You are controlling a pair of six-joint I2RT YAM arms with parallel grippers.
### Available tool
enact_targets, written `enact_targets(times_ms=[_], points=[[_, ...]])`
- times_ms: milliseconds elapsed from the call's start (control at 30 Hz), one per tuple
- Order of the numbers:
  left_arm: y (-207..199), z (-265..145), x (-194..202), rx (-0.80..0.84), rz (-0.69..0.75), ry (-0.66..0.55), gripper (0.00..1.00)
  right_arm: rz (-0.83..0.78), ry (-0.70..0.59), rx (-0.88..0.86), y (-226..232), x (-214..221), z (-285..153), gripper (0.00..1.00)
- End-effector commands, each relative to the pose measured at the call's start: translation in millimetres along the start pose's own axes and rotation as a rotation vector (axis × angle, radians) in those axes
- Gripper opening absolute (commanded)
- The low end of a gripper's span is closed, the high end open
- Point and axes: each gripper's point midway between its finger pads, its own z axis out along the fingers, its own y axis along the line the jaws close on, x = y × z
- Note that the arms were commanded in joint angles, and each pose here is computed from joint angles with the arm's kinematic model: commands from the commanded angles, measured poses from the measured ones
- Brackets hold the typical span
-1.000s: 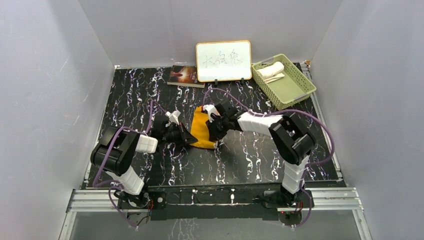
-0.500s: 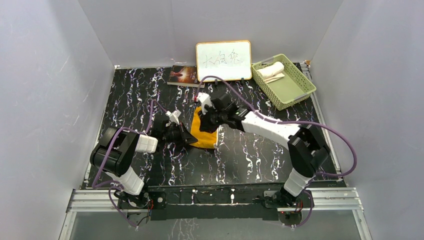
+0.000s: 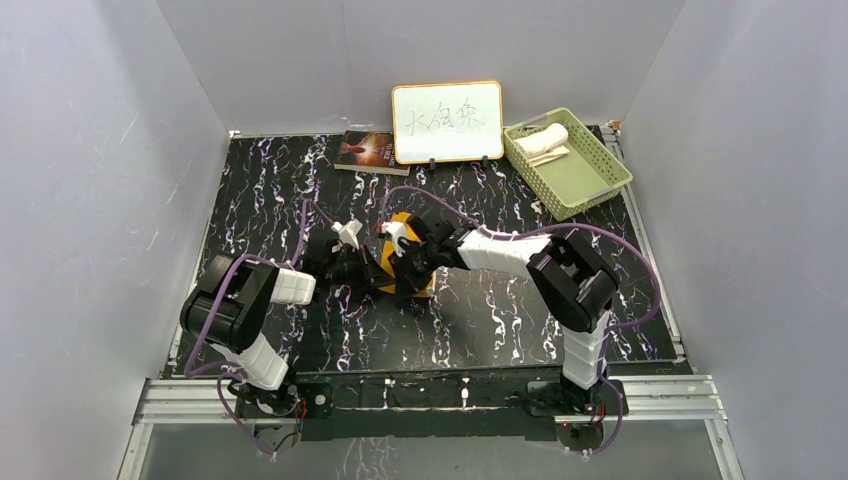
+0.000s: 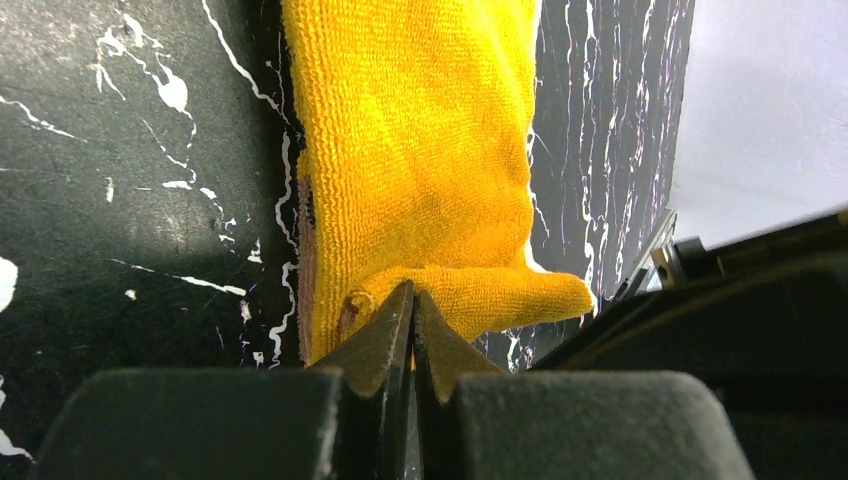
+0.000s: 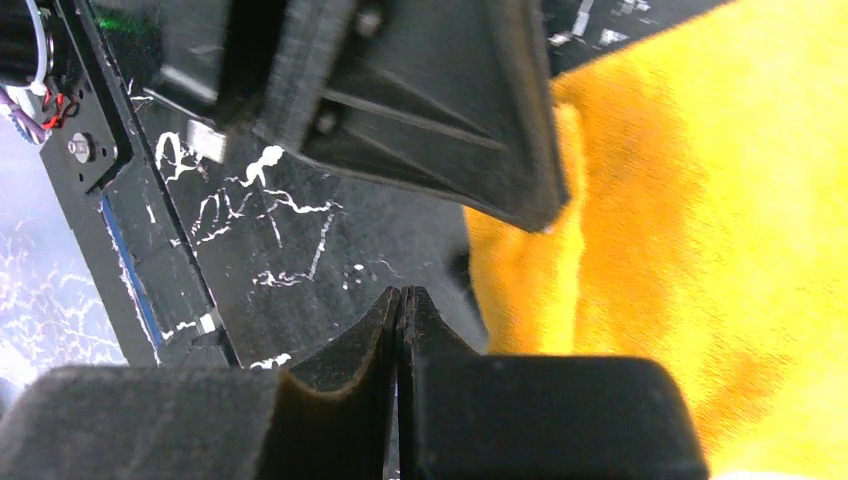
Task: Roll the towels
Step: Roll the towel at the center of the board.
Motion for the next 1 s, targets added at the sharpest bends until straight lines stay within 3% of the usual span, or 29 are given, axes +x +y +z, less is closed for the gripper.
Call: enact_targets(times_ms=[0, 567, 667, 767, 800, 867, 900, 967], points=[[55.1, -4.5, 28.6, -0.225, -0.036, 0.061, 0.00, 0.064, -0.080, -0.042, -17.0, -11.0, -13.9, 0.00], [56.8, -5.6, 29.2, -0.234, -0.030, 0.061, 0.00, 0.317, -0.073, -0.020, -63.0, 45.1, -19.1, 0.00], [57.3, -6.9, 29.5, -0.240, -0.033, 0.058, 0.00, 0.350, -0.070, 0.048, -76.5, 53.6, -22.0, 0.00], [56.0, -6.0, 28.2, -0.235, -0.032, 0.058, 0.00, 0.258, -0.124, 0.205, -86.7, 34.4, -36.3, 0.00], [55.6, -5.6, 28.0, -0.234, -0.033, 0.060, 0.00, 0.195, -0.162, 0.300, -90.0, 21.3, -45.2, 0.03], [54.9, -5.2, 27.3, -0.232, -0.033, 0.062, 0.00, 0.050, -0.246, 0.412, -77.5, -11.1, -63.8, 0.29], [54.2, -5.1, 26.4, -0.231, -0.031, 0.061, 0.00, -0.017, -0.282, 0.448, -68.8, -24.9, -71.2, 0.38], [53.3, -5.2, 24.9, -0.231, -0.026, 0.060, 0.00, -0.132, -0.351, 0.496, -50.0, -46.2, -82.2, 0.46]])
